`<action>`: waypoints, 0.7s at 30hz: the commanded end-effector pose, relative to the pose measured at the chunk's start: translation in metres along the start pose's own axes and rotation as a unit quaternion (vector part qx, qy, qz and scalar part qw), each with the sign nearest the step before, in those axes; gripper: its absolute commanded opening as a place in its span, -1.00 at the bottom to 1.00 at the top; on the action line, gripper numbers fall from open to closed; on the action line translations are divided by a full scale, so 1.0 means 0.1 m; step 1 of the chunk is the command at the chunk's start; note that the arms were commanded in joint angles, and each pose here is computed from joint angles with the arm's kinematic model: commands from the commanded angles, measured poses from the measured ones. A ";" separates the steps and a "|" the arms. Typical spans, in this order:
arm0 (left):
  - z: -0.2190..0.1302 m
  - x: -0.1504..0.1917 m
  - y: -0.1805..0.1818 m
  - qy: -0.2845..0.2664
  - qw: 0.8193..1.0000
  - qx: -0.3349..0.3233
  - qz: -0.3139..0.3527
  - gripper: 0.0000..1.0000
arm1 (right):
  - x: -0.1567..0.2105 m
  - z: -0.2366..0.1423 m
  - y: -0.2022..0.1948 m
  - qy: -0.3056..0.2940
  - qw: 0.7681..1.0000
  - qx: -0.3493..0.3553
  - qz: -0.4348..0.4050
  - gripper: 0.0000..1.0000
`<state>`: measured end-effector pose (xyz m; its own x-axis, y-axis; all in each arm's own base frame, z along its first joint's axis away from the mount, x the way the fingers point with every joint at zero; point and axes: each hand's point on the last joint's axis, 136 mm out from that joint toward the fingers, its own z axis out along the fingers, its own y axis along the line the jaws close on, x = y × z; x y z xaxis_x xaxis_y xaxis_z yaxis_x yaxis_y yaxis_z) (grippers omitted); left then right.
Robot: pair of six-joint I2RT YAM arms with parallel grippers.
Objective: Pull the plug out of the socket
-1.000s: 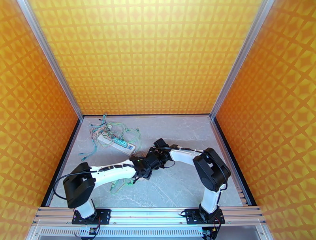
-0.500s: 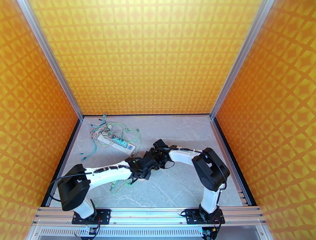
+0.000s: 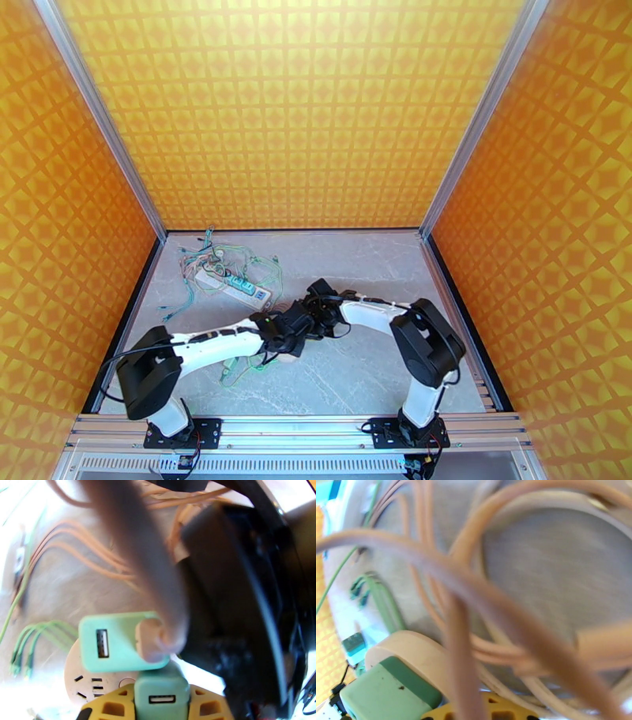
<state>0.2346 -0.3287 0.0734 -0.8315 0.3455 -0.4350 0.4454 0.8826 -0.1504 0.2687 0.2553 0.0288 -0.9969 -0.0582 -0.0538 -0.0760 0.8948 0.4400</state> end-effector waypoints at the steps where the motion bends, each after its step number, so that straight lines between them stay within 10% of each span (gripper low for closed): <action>1: -0.11 -0.44 -0.72 -0.062 0.990 0.125 0.030 -0.95 | 0.03 -0.16 -0.30 -0.014 0.999 0.047 0.008 -0.78; 12: 0.21 -0.61 -0.92 -0.055 0.990 0.125 0.029 -0.77 | -0.09 -0.82 -0.29 -0.113 0.993 -0.001 0.027 -0.53; 21: 0.02 -0.68 -0.95 -0.066 0.989 0.131 0.033 0.28 | 0.15 -0.89 -0.64 -0.144 0.985 0.045 0.084 -0.44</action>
<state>0.2406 -0.4136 0.0750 -0.7857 0.3987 -0.4731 0.5580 0.7868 -0.2636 0.2691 0.1649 0.0849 -0.9460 0.1855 -0.2657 0.0644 0.9113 0.4067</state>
